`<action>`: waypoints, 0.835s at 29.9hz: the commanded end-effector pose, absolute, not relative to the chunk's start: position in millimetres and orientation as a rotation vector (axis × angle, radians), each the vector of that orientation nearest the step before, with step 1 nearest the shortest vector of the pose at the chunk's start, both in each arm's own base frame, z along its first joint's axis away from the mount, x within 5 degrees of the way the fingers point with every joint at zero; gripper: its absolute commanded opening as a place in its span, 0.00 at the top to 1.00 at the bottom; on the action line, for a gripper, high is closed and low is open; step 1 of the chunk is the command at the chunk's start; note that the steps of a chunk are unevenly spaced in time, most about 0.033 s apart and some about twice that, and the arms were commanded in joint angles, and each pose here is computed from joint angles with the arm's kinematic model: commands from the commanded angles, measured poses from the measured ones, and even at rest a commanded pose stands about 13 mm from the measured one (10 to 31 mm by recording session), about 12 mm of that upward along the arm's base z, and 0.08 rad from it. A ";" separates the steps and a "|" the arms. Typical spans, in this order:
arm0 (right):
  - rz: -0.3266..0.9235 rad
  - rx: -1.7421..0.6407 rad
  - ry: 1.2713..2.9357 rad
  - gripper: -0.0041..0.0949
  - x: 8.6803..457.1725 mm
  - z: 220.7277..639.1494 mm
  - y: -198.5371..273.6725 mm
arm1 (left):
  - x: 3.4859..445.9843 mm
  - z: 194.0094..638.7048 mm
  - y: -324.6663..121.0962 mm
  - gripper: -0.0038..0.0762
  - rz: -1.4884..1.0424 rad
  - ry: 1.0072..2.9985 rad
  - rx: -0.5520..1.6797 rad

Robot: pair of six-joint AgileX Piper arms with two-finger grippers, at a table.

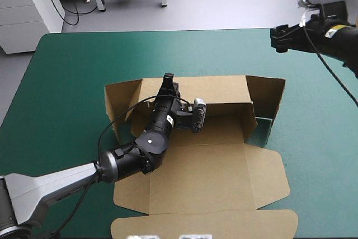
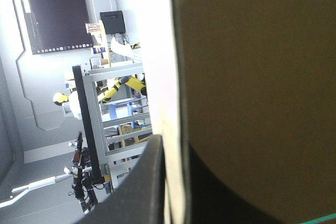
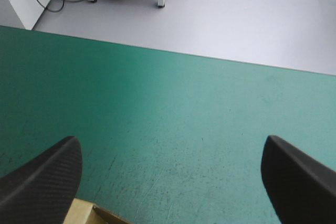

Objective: Fold the box

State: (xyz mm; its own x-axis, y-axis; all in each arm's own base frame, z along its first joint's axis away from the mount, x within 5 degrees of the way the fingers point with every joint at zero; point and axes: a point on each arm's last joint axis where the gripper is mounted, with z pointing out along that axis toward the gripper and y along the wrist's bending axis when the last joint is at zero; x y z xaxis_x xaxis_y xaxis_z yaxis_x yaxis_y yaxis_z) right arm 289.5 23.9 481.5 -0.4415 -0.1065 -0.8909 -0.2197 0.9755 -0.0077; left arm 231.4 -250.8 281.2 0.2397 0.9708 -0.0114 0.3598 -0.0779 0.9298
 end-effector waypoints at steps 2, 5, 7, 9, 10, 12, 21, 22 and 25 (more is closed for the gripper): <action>0.170 -0.210 2.028 0.10 323.9 484.2 24.6 | 225.4 276.9 -250.7 0.96 0.737 1.365 1.591; 0.226 -0.196 2.103 0.10 349.8 467.9 27.7 | 225.4 276.9 -250.7 0.96 0.722 1.382 1.571; 0.255 -0.180 2.147 0.10 365.8 455.3 29.2 | 225.3 276.7 -250.7 0.96 0.717 1.389 1.567; 0.273 -0.163 2.182 0.10 377.5 443.2 29.9 | 225.2 276.4 -250.6 0.96 0.714 1.394 1.566; 0.278 -0.156 2.200 0.10 382.3 437.2 30.0 | 225.2 276.4 -250.6 0.96 0.714 1.394 1.566; 0.290 -0.141 2.237 0.10 389.9 426.4 30.3 | 225.2 276.3 -250.5 0.96 0.712 1.397 1.565; 0.244 -0.172 2.381 0.17 391.7 406.6 27.6 | 225.0 276.0 -250.5 0.96 0.708 1.403 1.564; 0.225 -0.184 2.404 0.18 390.3 405.0 26.5 | 225.0 276.0 -250.5 0.96 0.708 1.403 1.564; 0.170 -0.212 2.506 0.19 383.6 398.8 22.8 | 224.9 275.9 -250.8 0.96 0.703 1.401 1.566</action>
